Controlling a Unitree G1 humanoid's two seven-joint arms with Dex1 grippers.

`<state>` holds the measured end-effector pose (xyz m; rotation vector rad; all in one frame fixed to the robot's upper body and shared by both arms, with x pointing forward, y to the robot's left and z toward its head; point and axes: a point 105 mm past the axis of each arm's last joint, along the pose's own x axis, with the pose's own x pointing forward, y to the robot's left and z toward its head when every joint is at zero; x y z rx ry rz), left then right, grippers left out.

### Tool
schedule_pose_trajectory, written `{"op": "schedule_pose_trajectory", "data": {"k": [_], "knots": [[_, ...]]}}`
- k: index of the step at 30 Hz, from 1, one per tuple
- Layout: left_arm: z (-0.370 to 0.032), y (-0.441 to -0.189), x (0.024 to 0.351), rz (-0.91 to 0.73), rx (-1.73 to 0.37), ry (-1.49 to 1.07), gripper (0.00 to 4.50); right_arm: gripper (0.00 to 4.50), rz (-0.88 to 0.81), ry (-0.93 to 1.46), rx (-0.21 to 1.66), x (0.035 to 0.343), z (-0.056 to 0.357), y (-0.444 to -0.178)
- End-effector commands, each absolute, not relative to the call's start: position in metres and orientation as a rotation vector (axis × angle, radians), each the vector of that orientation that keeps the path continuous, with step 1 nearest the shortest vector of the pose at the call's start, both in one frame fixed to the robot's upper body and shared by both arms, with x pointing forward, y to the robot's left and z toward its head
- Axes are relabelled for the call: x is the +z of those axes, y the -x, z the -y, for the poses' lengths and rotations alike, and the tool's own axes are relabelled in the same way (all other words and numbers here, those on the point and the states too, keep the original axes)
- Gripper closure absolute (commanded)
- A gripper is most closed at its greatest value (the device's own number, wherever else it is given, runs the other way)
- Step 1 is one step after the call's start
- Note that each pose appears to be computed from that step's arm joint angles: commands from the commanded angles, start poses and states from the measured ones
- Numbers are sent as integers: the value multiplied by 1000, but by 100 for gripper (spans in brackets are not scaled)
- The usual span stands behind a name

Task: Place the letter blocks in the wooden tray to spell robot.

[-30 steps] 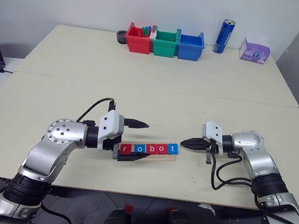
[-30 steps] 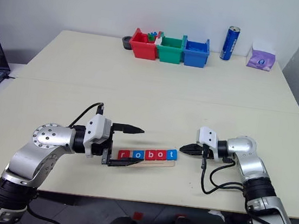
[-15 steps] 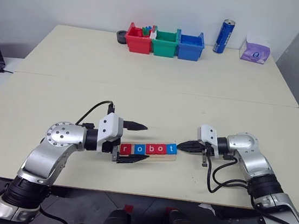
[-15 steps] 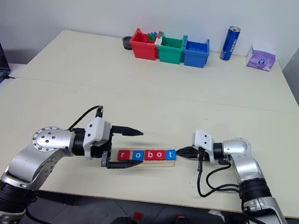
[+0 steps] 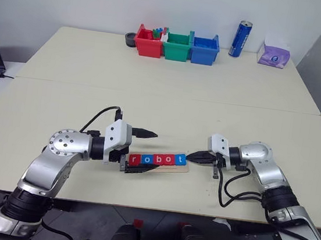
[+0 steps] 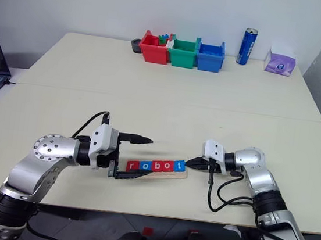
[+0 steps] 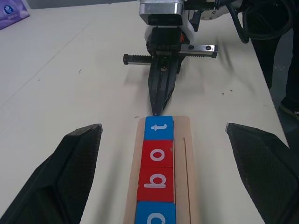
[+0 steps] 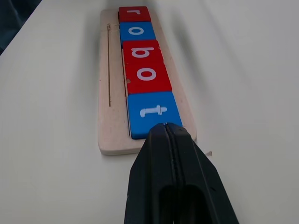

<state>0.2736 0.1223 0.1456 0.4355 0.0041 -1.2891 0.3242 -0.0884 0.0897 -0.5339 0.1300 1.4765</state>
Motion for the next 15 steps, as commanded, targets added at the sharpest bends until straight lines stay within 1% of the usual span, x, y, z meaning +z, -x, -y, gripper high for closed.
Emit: {"op": "schedule_pose_trajectory", "data": {"k": [1,15], "knots": [[-126,-275,157,38,-1280,-463,0,447,-101,552,1475,95,86,-327],[-127,-274,156,34,-1287,-470,0,447,-105,548,1474,96,90,-327]]}}
